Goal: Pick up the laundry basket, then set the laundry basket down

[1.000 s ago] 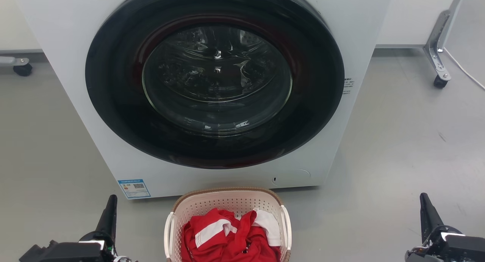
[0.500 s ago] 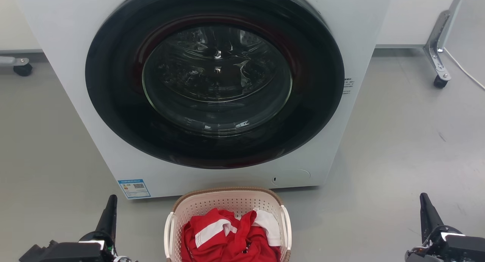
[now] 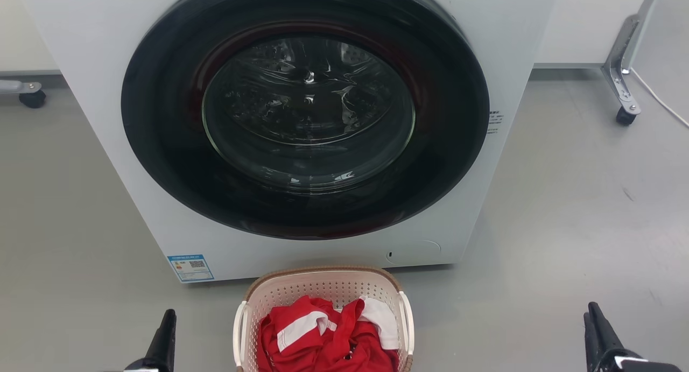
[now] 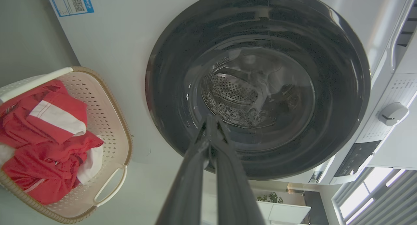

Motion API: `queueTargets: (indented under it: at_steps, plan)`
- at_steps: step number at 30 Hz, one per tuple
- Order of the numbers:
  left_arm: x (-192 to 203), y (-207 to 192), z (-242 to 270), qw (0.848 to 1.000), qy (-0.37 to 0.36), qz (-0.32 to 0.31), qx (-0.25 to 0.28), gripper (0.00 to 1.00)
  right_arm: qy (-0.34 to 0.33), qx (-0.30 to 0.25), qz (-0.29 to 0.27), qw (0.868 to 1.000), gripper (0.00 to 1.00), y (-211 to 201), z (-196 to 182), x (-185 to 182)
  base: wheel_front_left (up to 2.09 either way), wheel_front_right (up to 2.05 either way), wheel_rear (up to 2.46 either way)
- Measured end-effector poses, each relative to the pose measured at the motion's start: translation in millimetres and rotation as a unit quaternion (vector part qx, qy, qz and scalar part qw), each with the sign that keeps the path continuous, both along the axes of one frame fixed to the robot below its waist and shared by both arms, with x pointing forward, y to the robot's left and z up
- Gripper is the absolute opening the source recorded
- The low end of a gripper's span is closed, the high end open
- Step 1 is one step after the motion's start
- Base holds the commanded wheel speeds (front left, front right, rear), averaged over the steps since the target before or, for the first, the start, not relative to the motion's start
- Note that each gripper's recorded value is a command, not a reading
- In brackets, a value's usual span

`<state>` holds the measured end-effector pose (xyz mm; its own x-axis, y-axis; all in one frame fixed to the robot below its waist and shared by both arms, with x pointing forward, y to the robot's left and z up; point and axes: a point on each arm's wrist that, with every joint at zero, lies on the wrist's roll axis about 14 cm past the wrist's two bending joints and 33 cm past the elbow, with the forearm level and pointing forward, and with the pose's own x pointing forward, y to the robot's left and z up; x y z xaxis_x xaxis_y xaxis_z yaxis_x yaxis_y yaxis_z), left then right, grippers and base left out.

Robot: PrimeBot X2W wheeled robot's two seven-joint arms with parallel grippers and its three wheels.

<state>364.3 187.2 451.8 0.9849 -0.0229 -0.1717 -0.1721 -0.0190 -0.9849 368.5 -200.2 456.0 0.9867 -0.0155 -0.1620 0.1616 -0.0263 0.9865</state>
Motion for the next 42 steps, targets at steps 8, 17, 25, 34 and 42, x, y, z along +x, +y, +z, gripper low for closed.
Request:
queueTargets:
  at_steps: [8,17,25,34,42]
  plan:
    - [-8.6,-6.4,-11.6,1.000,0.018,-0.004,0.002,1.00,0.021,-0.002,0.004,1.000,1.00,8.6,-12.9,-7.5,0.00,0.00,0.00]
    - [-6.2,-6.3,-6.1,1.000,0.013,0.000,0.027,1.00,0.023,-0.032,0.006,0.999,1.00,11.0,-9.7,-5.7,0.00,0.00,0.00]
    - [-4.0,-10.3,-1.2,0.997,0.015,-0.008,0.082,1.00,0.025,-0.101,0.024,0.994,1.00,19.2,-4.4,-2.6,0.00,0.00,0.00]
    - [-1.3,-17.8,6.7,0.986,0.007,-0.027,0.167,1.00,0.015,-0.195,0.053,0.979,1.00,32.4,3.0,0.7,0.00,0.00,0.00]
    - [0.4,-23.6,13.3,0.965,-0.004,-0.043,0.260,1.00,0.008,-0.281,0.073,0.957,1.00,40.4,7.4,2.5,0.00,0.00,0.00]
